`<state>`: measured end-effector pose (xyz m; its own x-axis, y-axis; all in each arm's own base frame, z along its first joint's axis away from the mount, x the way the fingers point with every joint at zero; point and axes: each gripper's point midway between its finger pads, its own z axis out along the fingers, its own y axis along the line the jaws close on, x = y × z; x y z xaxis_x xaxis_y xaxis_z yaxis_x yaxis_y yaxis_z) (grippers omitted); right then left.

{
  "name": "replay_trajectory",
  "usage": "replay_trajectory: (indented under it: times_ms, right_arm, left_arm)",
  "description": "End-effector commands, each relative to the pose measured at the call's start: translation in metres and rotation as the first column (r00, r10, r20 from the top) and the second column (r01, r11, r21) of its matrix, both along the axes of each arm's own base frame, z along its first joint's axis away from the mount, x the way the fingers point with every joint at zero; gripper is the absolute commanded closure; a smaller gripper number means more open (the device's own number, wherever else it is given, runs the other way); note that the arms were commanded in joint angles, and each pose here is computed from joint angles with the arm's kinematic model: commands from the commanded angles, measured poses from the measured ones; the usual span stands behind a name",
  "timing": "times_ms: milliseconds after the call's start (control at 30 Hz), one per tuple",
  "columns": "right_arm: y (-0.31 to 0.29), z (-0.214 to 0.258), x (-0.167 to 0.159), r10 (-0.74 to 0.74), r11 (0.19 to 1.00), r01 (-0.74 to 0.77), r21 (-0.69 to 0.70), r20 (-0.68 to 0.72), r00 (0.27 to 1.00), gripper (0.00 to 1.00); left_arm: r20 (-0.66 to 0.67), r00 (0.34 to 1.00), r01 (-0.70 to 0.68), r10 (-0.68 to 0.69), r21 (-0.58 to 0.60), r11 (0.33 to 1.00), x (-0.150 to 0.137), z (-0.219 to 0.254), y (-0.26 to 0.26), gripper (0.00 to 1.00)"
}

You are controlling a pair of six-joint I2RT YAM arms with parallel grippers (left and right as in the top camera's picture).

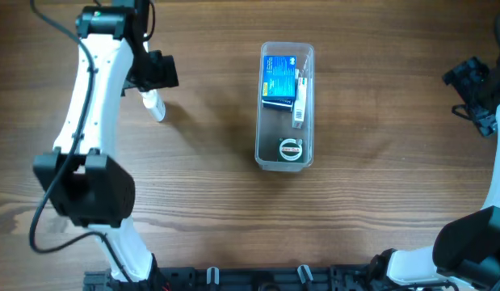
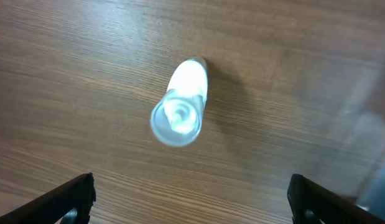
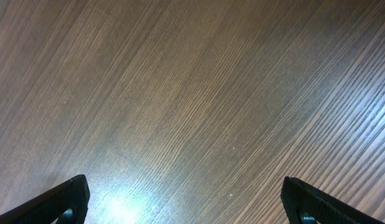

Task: Pack container
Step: 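Move the left gripper to the white bottle and grasp it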

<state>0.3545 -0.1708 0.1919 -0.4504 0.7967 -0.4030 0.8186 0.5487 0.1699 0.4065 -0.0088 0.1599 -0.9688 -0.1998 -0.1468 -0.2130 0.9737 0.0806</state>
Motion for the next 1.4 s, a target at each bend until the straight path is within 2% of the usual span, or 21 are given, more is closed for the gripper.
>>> replay_trajectory:
  times_ms: [0, 200, 433, 667, 967, 1067, 1233, 1367]
  right_arm:
    - [-0.004, -0.005, -0.001, -0.025, 1.000, 0.025, -0.004, -0.014, 1.000, 0.00]
    - [-0.004, -0.005, -0.001, -0.025, 1.000, 0.025, -0.004, -0.014, 1.000, 0.00]
    - [-0.004, -0.005, -0.001, -0.025, 1.000, 0.025, -0.004, -0.014, 1.000, 0.00]
    - [-0.004, -0.005, -0.001, -0.025, 1.000, 0.025, -0.004, -0.014, 1.000, 0.00]
    - [-0.004, -0.005, -0.001, -0.025, 1.000, 0.025, -0.004, -0.014, 1.000, 0.00]
    - [-0.004, -0.005, -0.001, -0.025, 1.000, 0.025, -0.004, -0.014, 1.000, 0.00]
    - [-0.004, -0.005, -0.001, -0.025, 1.000, 0.025, -0.004, -0.014, 1.000, 0.00]
    - [-0.004, -0.005, -0.001, -0.025, 1.000, 0.025, -0.004, -0.014, 1.000, 0.00]
  left_arm:
    - [-0.069, 0.997, 0.022, -0.022, 0.003, 1.000, 0.004, -0.029, 0.009, 0.00]
    - [-0.112, 0.994, 0.012, -0.011, 0.004, 1.000, 0.009, -0.053, 0.023, 0.00]
    - [-0.065, 0.997, 0.039, -0.046, -0.105, 0.994, 0.024, -0.061, 0.007, 0.02]
    - [-0.109, 0.993, 0.036, -0.049, -0.120, 0.992, 0.026, -0.084, 0.004, 0.02]
    - [-0.088, 0.988, 0.115, -0.126, -0.115, 0.987, 0.032, -0.086, 0.004, 0.03]
    - [-0.091, 0.988, 0.114, -0.125, -0.116, 0.987, 0.031, -0.086, 0.004, 0.11]
    - [-0.110, 0.986, 0.112, -0.125, -0.117, 0.987, 0.027, -0.087, 0.004, 0.11]
    - [-0.115, 0.986, 0.110, -0.124, -0.118, 0.987, 0.026, -0.087, 0.004, 0.22]
